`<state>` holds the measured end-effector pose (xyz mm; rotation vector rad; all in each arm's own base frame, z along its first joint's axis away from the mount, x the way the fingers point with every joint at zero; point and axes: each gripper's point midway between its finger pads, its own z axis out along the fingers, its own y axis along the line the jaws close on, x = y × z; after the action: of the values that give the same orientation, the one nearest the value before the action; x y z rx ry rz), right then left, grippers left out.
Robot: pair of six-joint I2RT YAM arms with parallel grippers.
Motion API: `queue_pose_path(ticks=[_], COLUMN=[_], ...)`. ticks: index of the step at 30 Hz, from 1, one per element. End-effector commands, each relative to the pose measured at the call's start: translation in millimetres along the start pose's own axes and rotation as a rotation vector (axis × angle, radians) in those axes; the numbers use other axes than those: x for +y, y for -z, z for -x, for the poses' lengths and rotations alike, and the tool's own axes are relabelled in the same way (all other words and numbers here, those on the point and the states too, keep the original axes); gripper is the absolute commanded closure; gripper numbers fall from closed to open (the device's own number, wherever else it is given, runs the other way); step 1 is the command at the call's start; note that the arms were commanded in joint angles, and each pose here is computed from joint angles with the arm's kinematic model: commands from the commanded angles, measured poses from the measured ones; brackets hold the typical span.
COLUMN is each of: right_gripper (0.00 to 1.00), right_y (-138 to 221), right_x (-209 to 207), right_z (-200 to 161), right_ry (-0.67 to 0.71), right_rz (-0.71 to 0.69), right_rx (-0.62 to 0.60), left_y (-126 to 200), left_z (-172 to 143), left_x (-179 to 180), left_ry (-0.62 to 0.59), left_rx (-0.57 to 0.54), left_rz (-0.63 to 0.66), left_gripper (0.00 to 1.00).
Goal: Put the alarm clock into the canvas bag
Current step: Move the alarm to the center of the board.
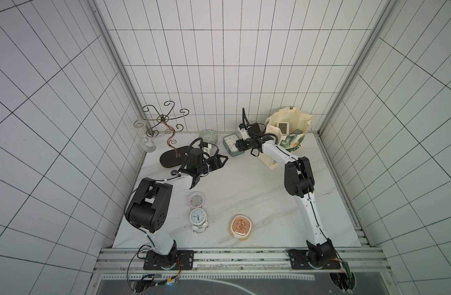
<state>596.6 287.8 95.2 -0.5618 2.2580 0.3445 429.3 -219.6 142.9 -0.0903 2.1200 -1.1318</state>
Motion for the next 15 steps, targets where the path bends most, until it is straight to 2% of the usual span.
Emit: queue_pose_path(ticks=[1, 3, 4, 9, 15], right_gripper=[0.47, 0.59, 0.61, 0.61, 0.71], right_y=[4.5, -1.6, -4.0, -16.2, -27.8], right_x=[-5.0, -9.3, -11.2, -14.9, -7.4], right_z=[37.0, 36.8, 37.0, 36.9, 28.3], right_ry=[-0.004, -0.019, -0.022, -0.036, -0.043], right_rz=[0.046, 0.056, 0.061, 0.074, 0.138], right_rx=[-0.090, -0.105, -0.114, -0.139, -0.126], left_y=[-5.1, -6.8, -8.0, -20.3, -29.4], left_z=[12.5, 17.9, 20.2, 24.6, 30.6], left_x=[-2.3, -0.4, 1.2, 9.9, 13.0], left_ry=[-0.030, -0.029, -0.029, -0.015, -0.007], left_rx=[-0.028, -0.039, -0.042, -0.033, -0.035], left_rz=[-0.032, -0.027, -0.021, -0.003, -0.005], left_gripper=[0.30, 0.31, 0.31, 0.31, 0.32])
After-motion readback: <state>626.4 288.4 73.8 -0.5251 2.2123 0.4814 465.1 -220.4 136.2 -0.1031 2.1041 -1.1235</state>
